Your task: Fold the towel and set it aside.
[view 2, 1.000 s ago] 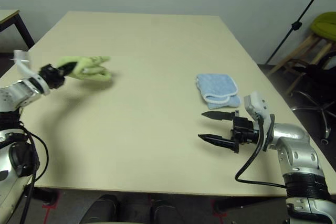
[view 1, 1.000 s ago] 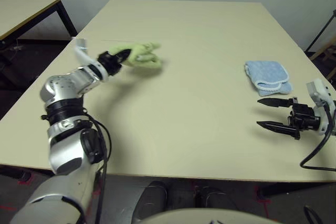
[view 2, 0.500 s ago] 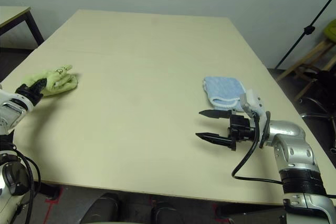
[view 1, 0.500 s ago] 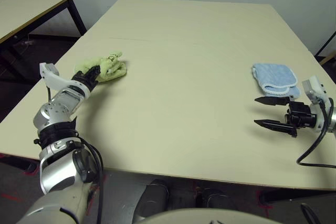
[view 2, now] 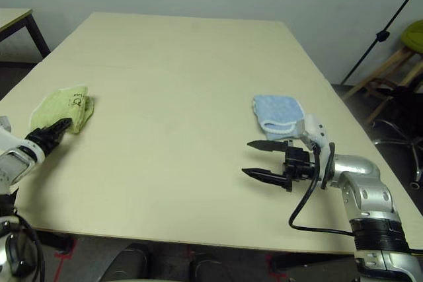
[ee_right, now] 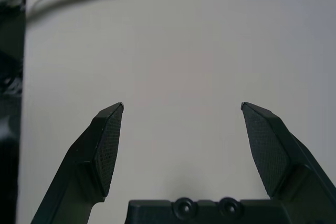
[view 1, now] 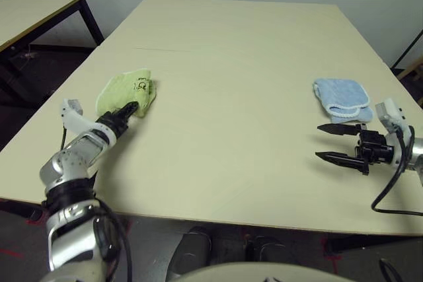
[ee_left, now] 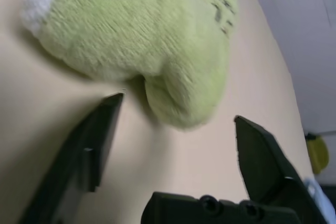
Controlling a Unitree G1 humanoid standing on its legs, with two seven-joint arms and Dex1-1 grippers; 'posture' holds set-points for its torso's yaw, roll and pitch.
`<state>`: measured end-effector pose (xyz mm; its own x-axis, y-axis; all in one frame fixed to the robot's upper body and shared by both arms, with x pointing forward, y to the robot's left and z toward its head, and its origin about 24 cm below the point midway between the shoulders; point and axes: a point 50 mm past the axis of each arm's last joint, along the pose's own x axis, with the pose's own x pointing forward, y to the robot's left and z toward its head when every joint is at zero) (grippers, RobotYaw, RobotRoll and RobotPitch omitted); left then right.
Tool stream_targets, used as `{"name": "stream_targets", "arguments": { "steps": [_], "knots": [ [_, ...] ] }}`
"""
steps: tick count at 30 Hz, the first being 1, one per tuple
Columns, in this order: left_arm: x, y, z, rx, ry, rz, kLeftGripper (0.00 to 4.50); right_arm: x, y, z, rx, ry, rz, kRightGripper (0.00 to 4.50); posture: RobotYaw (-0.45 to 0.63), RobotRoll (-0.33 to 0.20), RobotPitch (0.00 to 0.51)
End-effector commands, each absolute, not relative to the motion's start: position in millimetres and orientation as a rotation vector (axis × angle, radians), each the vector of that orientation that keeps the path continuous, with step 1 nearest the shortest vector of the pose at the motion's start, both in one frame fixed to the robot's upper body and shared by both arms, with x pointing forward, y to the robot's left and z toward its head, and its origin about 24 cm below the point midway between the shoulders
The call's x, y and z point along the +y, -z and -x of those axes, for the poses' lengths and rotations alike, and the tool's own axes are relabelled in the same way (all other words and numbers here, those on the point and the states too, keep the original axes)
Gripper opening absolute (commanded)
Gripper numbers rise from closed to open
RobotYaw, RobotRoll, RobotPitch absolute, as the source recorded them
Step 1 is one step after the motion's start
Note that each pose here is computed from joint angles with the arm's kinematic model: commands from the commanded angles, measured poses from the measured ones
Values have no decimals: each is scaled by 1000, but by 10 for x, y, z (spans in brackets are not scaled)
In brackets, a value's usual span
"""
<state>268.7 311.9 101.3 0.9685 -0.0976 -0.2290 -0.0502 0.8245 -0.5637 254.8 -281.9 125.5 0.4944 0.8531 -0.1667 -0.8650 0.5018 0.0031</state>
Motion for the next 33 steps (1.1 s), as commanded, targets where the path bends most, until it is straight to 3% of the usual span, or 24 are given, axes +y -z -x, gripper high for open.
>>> {"name": "stream_targets", "arguments": {
  "steps": [1, 4, 7, 16, 23, 33],
  "knots": [
    [3031, -1184, -2600, 248, 79, 489, 4446, -2860, -1340, -2592, 75, -919, -3, 4500, 111, 0, 70],
    [3017, -1287, -2593, 175, 54, 384, 4446, -2922, -1351, -2641, -26, -767, -49, 4500, 130, 0, 70],
    [3002, -1333, -2650, -4, 47, 248, 4446, -3016, -1324, -2705, -135, -530, -77, 4500, 131, 0, 71],
    [3133, -1151, -2706, -151, -149, -50, 4446, -3024, -1050, -2594, -297, -39, -129, 4500, 78, 0, 71],
    [3165, -919, -2725, -120, -177, -145, 4446, -2869, -859, -2633, -298, 112, -202, 4500, 60, 0, 73],
    [3180, -875, -2706, -111, -260, -57, 4446, -2687, -761, -2747, -270, 106, -210, 4500, 56, 0, 74]
  ]
}}
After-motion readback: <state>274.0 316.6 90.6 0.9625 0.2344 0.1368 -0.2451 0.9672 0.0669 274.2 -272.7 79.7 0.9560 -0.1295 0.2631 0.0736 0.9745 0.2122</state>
